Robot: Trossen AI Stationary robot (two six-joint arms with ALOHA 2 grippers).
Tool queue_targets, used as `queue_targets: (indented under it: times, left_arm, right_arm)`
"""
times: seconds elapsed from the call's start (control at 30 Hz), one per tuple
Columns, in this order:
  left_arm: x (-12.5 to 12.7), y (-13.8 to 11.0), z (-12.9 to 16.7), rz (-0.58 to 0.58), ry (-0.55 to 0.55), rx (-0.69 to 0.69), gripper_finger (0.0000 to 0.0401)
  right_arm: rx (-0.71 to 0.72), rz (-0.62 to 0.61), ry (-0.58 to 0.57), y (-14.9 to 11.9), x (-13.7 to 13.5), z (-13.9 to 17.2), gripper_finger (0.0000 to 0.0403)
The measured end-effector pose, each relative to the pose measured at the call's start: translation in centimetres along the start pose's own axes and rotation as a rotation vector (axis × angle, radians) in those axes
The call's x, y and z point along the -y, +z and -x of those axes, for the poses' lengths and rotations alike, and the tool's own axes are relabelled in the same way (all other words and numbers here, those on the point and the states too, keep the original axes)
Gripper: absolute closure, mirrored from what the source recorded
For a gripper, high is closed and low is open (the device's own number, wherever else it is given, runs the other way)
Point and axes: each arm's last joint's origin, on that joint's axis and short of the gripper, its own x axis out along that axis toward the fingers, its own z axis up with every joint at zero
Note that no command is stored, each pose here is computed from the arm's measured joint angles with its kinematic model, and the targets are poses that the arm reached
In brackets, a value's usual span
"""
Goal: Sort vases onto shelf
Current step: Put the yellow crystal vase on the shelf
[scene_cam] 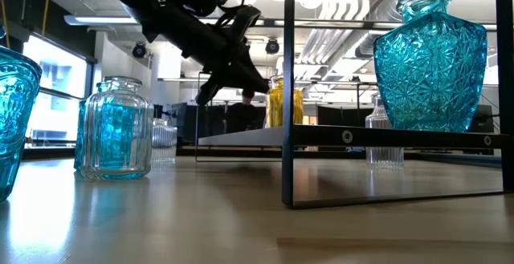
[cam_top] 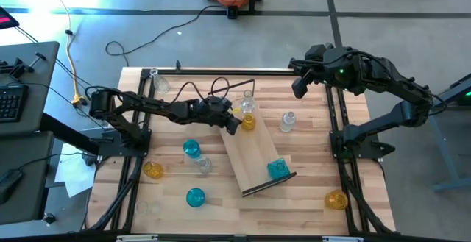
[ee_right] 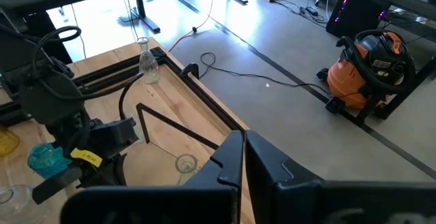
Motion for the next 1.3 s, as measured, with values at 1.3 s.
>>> queue_targets:
  times: [1.3]
  left_arm:
    - [-0.2, -2.8, -2.7, 0.042, -0.003, -0.069, 0.0398]
  right_arm:
    - [-0.001, 0.001, 0.007, 0.0, 0.0, 0.0, 0.0403]
